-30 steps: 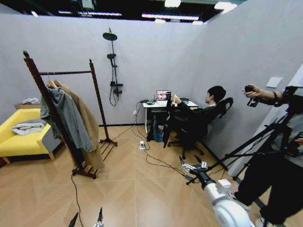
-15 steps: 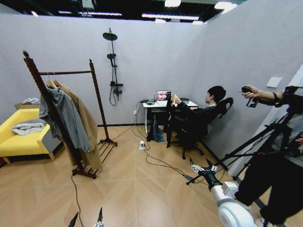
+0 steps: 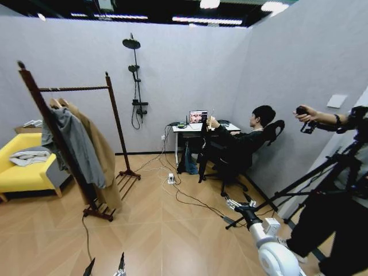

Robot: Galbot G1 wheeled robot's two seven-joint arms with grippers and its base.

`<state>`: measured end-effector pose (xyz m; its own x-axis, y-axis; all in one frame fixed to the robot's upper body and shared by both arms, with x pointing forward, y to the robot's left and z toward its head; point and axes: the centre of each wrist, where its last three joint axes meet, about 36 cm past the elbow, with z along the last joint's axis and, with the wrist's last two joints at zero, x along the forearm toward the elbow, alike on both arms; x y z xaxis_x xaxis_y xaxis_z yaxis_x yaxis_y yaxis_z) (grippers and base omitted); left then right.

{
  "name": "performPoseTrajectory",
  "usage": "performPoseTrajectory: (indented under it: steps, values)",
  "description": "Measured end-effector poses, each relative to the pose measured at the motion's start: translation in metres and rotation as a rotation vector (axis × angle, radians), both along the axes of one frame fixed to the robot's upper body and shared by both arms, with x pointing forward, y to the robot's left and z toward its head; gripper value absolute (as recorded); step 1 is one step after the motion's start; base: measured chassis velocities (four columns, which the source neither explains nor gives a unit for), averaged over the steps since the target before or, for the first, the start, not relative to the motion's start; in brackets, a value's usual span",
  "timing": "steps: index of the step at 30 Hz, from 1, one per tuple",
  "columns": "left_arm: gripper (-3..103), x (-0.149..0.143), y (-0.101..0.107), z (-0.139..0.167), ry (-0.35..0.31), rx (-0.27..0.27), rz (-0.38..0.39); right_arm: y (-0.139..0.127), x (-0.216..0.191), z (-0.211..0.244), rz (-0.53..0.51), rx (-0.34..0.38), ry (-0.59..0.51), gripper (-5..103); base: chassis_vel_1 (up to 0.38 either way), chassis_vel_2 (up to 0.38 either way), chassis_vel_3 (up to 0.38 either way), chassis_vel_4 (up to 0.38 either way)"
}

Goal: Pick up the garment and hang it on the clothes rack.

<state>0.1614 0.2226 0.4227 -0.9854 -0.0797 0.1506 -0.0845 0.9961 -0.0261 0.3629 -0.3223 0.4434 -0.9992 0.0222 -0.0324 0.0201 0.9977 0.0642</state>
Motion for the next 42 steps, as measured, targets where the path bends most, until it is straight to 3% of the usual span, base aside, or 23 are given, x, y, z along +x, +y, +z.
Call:
performPoseTrajectory:
  steps: [10,27,42]
  values:
    - [100,0.0,0.0,0.0,0.0,0.0,-0.001,0.011,0.005,-0.011,-0.025,0.014,-0.083,100,-0.309,0.155,0.337,-0.17]
    - [100,0.0,0.0,0.0,0.0,0.0,0.0,0.003,-0.001,-0.023,-0.004,0.009,-0.057,100,-0.073,0.035,0.071,-0.011]
    - [100,0.0,0.0,0.0,0.0,0.001,0.0,0.004,-0.007,-0.029,-0.02,0.01,-0.062,100,-0.136,0.171,0.157,-0.176]
